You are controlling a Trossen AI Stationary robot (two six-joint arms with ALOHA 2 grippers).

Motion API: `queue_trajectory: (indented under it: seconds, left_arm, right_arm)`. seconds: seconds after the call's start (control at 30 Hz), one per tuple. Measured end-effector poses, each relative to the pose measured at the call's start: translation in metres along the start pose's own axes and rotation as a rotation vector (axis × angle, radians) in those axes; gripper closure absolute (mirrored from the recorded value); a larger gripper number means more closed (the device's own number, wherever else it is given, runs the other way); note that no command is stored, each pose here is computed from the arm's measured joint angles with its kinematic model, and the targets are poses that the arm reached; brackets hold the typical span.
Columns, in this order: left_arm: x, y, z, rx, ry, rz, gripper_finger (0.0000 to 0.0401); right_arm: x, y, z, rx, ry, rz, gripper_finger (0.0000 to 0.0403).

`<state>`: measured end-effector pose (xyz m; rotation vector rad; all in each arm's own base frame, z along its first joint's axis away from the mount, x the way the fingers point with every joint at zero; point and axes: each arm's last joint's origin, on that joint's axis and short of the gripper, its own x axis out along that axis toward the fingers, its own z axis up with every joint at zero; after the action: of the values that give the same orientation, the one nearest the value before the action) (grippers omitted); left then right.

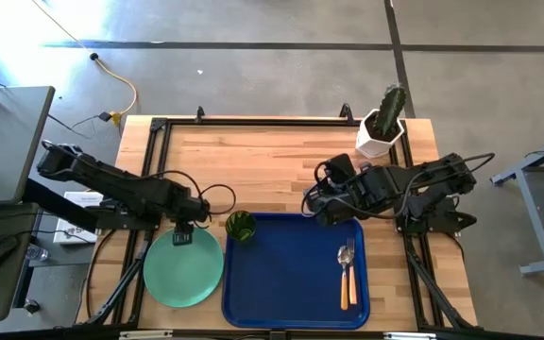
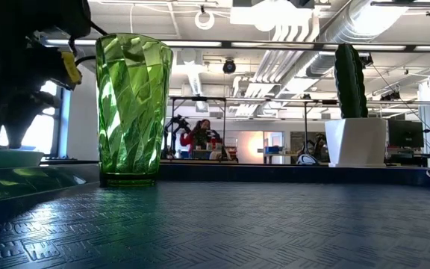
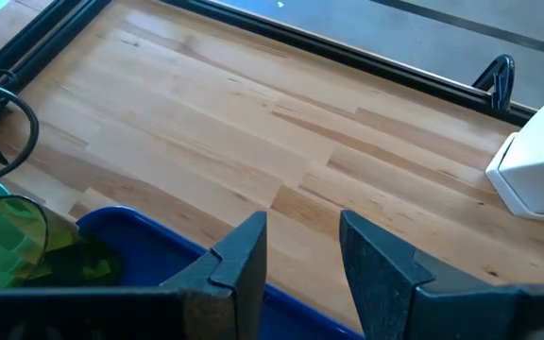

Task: Pick and place plate/cup/fork/spoon on tray
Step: Put the green plate on the blue tray to the left of the yellow spoon

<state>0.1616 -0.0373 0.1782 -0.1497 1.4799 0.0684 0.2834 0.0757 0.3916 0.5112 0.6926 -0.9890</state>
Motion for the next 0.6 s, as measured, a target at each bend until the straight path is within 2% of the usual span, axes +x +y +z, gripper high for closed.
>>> queue_trajectory:
  seconds: [0.2,0.6]
  left_arm:
    - [0.012,-0.002,0.006,0.015,0.056,0.009,0.021]
    - [0.03,0.004,0.014,-0.034,0.15,0.045,0.021]
  right_arm:
    - [0.0,0.0,0.0,-0.001,-0.003,-0.001,0.0277]
    - [0.0,0.0,0.0,-0.001,-0.002,-0.001,0.0277]
